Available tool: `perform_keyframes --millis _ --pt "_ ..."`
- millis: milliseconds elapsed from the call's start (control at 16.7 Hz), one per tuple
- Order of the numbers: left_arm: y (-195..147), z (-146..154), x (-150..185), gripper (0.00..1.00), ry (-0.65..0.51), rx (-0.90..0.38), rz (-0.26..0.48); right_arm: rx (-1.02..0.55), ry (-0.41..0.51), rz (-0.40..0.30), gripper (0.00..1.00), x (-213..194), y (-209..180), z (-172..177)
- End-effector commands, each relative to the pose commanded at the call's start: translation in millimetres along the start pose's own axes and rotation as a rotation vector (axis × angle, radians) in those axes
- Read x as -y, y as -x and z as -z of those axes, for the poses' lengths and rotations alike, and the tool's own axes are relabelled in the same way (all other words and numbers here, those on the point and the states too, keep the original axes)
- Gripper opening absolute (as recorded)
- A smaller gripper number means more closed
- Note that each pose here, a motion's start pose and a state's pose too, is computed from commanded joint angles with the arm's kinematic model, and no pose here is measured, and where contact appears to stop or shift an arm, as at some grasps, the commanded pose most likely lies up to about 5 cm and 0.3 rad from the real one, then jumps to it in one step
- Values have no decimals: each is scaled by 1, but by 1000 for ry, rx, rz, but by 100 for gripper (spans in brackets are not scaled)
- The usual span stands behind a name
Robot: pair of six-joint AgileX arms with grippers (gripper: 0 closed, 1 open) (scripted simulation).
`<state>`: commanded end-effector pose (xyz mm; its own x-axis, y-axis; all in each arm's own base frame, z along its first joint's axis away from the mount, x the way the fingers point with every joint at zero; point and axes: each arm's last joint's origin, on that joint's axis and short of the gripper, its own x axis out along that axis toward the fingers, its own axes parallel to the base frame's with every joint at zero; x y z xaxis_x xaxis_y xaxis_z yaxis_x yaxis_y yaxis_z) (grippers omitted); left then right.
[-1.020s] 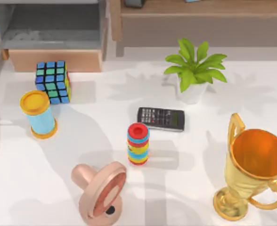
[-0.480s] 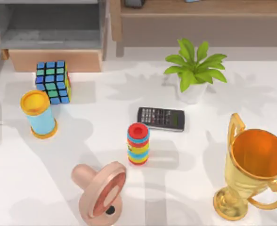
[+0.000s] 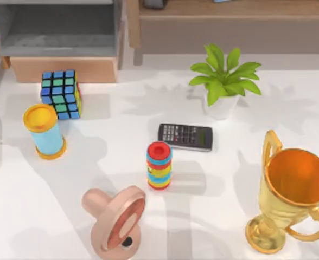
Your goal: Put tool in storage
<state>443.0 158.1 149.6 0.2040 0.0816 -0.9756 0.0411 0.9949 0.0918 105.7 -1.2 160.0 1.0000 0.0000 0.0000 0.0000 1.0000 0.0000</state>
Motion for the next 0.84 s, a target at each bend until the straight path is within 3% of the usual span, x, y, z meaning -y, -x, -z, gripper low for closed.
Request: perform_keyframes --millis 480,840 --pt "0 0 0 98 0 0 0 0 0 0 100 0 0 0" --pt "0 0 0 100 0 0 0 0 0 0 100 0 0 0"
